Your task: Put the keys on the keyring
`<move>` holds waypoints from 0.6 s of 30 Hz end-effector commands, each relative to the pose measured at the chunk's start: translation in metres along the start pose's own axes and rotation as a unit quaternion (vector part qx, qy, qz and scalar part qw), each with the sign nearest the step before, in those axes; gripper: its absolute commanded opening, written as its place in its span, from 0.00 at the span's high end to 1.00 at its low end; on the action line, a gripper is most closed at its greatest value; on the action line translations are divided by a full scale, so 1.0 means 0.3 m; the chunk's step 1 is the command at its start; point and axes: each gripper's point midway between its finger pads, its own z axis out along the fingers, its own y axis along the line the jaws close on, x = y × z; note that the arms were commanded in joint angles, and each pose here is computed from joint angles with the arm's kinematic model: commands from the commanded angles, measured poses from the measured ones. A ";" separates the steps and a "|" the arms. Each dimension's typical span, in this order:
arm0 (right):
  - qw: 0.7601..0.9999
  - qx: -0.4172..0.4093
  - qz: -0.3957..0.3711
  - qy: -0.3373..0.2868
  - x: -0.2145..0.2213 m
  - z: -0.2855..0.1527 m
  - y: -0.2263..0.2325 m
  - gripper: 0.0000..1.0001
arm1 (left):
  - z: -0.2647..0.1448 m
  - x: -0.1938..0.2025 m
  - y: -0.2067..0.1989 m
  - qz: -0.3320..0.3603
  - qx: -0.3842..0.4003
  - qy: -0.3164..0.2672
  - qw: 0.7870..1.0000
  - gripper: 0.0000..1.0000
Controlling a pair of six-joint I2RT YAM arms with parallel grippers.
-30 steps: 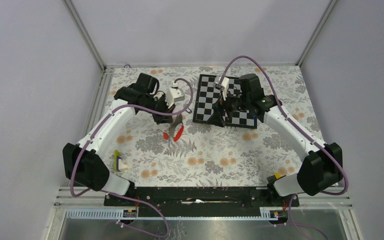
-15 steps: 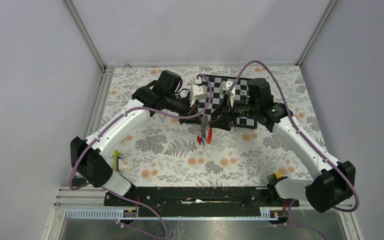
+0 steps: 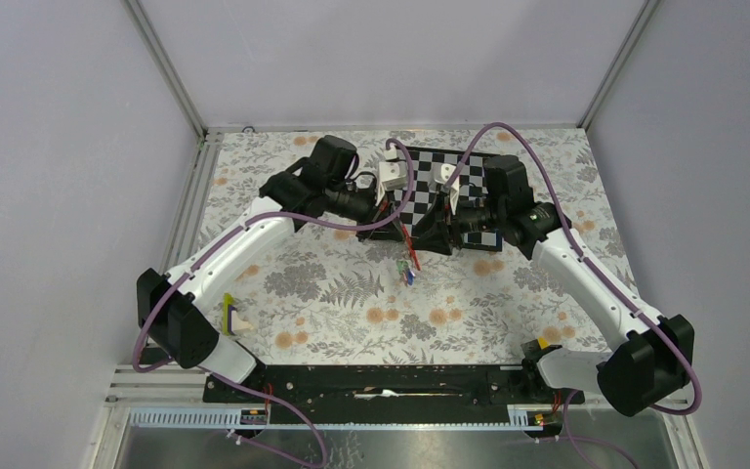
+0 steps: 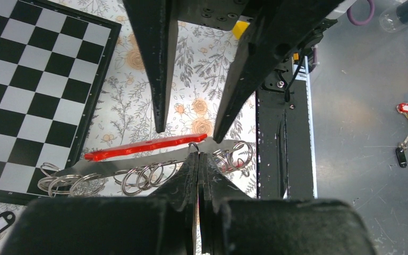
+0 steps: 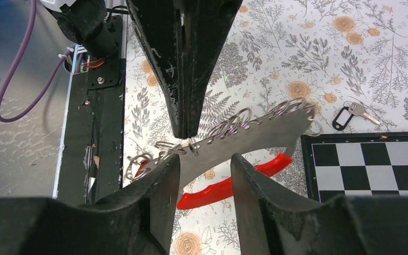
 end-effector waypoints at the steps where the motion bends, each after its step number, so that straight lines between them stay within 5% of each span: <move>1: 0.999 -0.022 -0.018 -0.016 -0.023 -0.004 0.036 0.55 | -0.018 -0.067 -0.070 0.039 0.024 -0.037 0.998 1.00; 18: 0.999 -0.036 -0.014 -0.026 -0.013 0.006 0.050 0.69 | -0.002 -0.052 -0.065 0.040 0.021 -0.033 0.998 1.00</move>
